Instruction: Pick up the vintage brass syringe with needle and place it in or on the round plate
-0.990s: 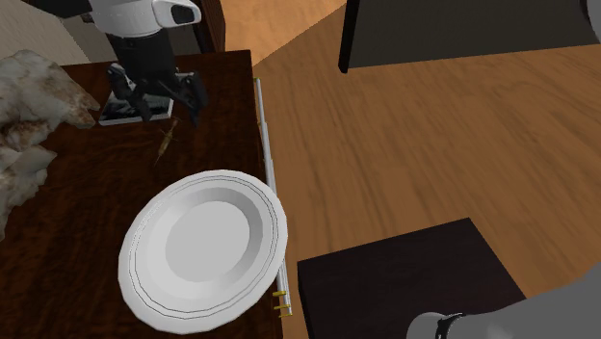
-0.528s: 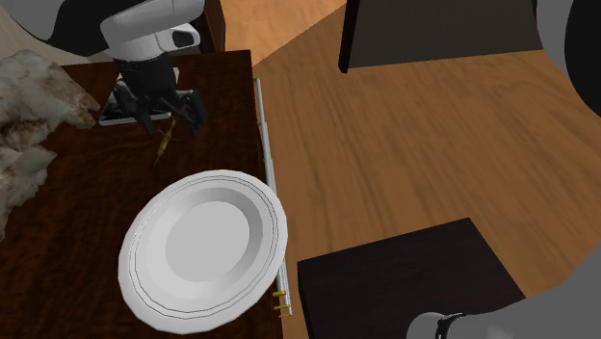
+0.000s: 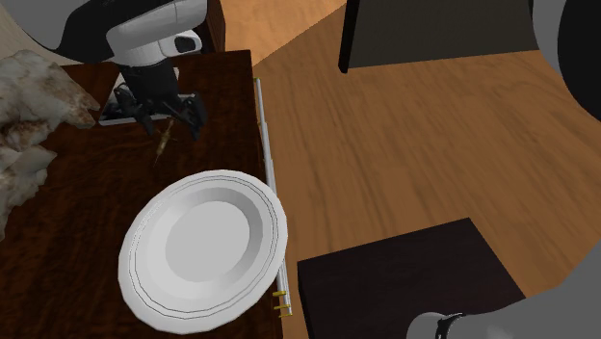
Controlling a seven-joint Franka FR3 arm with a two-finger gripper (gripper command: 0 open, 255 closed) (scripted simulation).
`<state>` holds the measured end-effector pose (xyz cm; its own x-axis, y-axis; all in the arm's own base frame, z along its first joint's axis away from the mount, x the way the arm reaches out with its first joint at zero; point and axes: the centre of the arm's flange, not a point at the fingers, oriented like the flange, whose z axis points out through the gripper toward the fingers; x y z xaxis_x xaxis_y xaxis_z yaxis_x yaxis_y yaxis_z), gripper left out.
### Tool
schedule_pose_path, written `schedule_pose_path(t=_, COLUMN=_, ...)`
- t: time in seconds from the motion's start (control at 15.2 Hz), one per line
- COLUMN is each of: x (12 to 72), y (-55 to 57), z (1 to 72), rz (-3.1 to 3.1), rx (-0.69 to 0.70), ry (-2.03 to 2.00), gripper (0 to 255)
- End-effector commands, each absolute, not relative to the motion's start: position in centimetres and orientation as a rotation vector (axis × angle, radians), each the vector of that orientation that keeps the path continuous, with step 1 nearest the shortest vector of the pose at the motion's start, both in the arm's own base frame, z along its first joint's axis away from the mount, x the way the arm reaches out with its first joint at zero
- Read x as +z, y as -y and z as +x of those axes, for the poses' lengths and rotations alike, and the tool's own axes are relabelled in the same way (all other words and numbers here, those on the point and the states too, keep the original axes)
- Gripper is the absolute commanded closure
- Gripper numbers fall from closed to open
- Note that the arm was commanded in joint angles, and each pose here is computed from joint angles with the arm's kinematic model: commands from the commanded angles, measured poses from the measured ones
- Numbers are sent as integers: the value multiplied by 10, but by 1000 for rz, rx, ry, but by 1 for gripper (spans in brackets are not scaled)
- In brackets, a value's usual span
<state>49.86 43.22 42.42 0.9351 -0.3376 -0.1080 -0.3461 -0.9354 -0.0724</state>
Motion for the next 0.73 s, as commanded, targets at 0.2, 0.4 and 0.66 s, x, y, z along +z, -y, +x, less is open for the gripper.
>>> schedule_pose_path(t=0.2, x=424, y=-432, z=499, rz=-3001, rx=143, ry=-531, gripper=255)
schedule_pose_path(t=0.4, x=424, y=-432, z=498, rz=-3001, rx=144, ry=-531, gripper=255)
schedule_pose_path(t=0.66, x=424, y=-432, z=499, rz=-3001, rx=143, ry=-531, gripper=255)
